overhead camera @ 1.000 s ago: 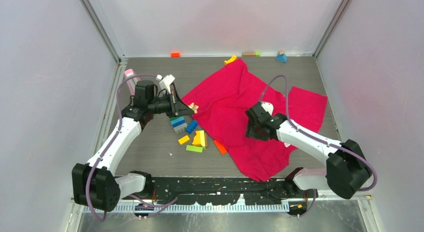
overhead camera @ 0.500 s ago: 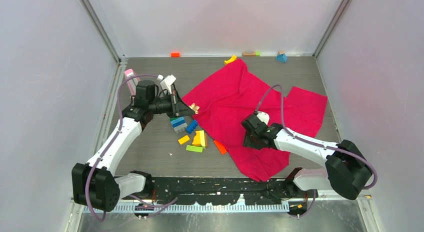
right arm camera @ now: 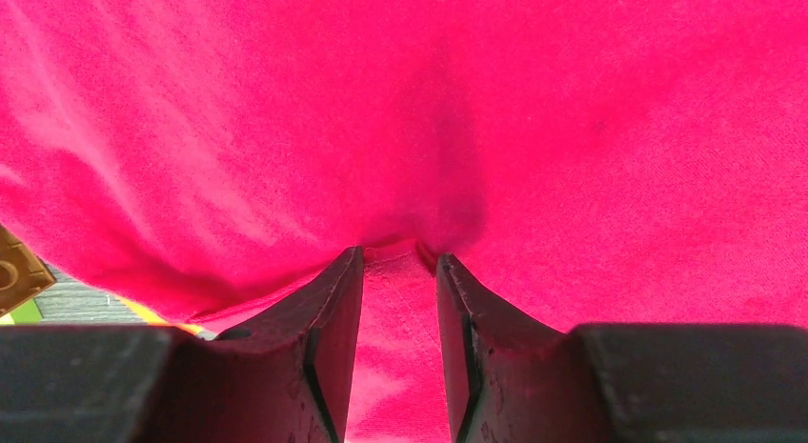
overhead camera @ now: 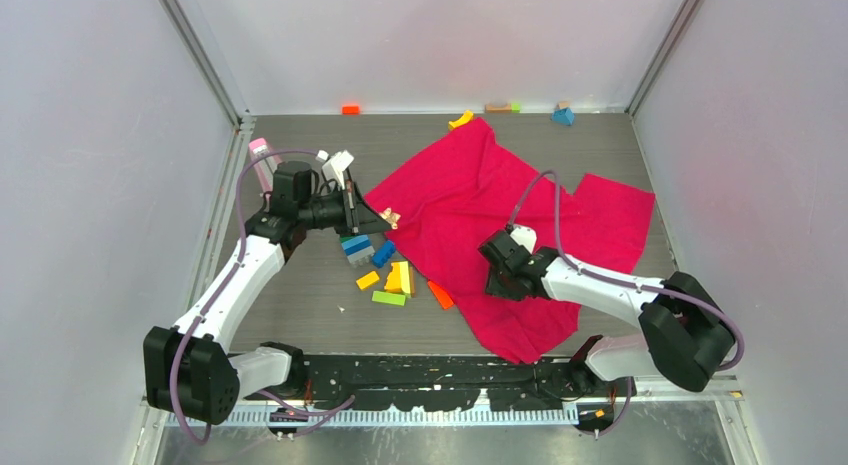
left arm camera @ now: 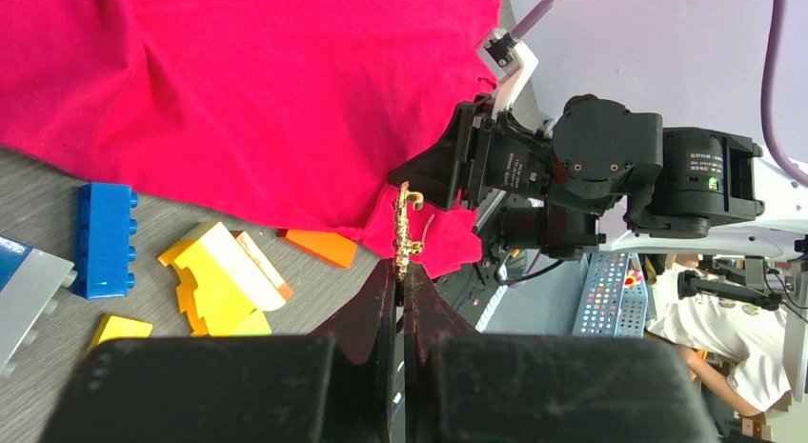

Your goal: Pin the brooch onto the clothing

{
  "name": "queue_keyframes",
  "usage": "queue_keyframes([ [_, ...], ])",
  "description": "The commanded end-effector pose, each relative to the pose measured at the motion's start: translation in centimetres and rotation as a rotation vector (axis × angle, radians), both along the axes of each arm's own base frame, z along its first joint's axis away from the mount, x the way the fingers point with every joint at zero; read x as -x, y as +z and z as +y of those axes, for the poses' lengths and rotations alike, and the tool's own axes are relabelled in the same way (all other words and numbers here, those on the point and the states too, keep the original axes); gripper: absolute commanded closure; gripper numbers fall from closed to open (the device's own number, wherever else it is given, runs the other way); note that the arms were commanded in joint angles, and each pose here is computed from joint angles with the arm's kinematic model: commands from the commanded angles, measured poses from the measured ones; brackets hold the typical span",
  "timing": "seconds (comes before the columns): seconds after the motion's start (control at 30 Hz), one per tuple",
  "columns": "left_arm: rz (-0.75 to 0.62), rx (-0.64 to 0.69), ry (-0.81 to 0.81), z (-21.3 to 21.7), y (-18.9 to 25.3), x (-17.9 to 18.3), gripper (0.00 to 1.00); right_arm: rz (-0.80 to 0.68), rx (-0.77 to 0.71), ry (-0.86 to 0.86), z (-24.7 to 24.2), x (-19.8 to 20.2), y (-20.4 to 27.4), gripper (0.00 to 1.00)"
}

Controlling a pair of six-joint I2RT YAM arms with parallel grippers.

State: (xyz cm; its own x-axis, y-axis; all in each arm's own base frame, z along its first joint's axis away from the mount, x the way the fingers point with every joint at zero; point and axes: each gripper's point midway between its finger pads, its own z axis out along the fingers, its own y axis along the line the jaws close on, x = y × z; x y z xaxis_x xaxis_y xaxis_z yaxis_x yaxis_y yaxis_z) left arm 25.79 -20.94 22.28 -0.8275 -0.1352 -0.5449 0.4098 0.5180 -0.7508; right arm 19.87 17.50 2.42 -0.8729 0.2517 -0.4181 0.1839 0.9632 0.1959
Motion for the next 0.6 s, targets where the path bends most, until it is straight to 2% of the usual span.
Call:
queue_keyframes([
  [0.0, -0.056, 0.030, -0.028, -0.4, 1.7, 0.3, 1.00, -0.023, 0.046, -0.025, -0.8, -0.4, -0.3, 0.60],
  [0.13, -0.056, 0.030, -0.029, -0.4, 1.7, 0.4, 1.00, -0.018, 0.045, -0.025, -0.6, -0.3, -0.5, 0.68],
  [0.3, -0.053, 0.031, -0.029, -0.4, 1.7, 0.3, 1.00, -0.006, 0.017, -0.017, 0.0, 0.1, -0.1, 0.88],
  [0.37, -0.052, 0.029, -0.030, -0.4, 1.6, 0.4, 1.00, -0.009, 0.024, -0.017, 0.0, 0.3, 0.5, 0.93],
  [0.47, -0.056, 0.031, -0.031, -0.4, 1.8, 0.4, 1.00, -0.036, 0.019, -0.007, 0.4, 0.6, 2.2, 0.98],
  [0.57, -0.056, 0.031, -0.030, -0.4, 1.8, 0.4, 1.00, -0.034, 0.015, 0.001, 0.7, 1.6, 3.2, 0.99],
])
